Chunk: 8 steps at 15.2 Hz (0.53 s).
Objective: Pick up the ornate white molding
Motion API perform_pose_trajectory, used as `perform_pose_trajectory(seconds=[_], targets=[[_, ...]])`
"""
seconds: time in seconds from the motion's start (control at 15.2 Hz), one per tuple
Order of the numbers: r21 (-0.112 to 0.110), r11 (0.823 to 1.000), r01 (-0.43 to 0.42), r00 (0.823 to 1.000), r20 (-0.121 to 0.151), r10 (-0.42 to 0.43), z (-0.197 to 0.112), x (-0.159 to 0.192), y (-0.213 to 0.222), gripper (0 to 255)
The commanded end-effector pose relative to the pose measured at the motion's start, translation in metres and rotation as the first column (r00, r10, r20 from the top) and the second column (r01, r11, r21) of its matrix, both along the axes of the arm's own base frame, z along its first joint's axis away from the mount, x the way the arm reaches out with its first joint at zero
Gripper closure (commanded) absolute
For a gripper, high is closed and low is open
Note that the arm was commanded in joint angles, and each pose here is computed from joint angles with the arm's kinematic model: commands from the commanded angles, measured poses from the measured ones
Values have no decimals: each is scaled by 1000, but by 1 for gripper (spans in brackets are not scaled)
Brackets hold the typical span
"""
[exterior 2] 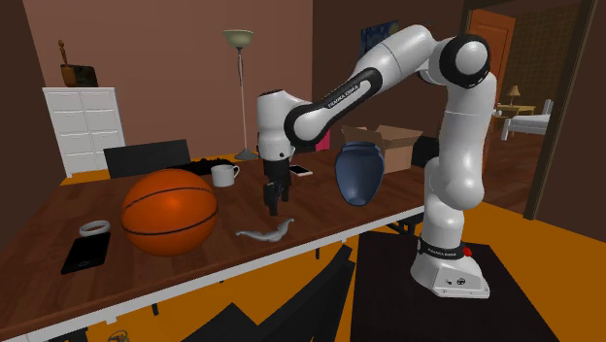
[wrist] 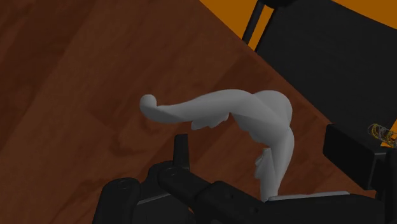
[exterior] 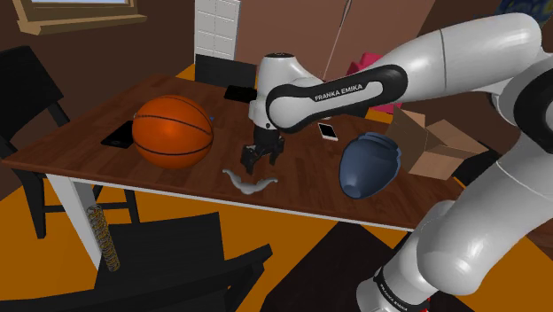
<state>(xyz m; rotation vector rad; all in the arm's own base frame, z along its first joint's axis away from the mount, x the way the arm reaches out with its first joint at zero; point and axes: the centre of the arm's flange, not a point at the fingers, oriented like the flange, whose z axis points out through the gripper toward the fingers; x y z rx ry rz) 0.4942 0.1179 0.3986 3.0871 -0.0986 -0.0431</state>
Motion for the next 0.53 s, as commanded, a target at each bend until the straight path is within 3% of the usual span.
perform_pose_trajectory(seconds=[0.0, 0.26, 0.46], targets=[[6, 1000, 1, 1000, 7, -1, -14, 18, 11, 0], [17, 1000, 1, 1000, 19, -1, -43, 54, 33, 0], [18, 1000, 1, 1000, 20, -1, -55, 56, 34, 0]])
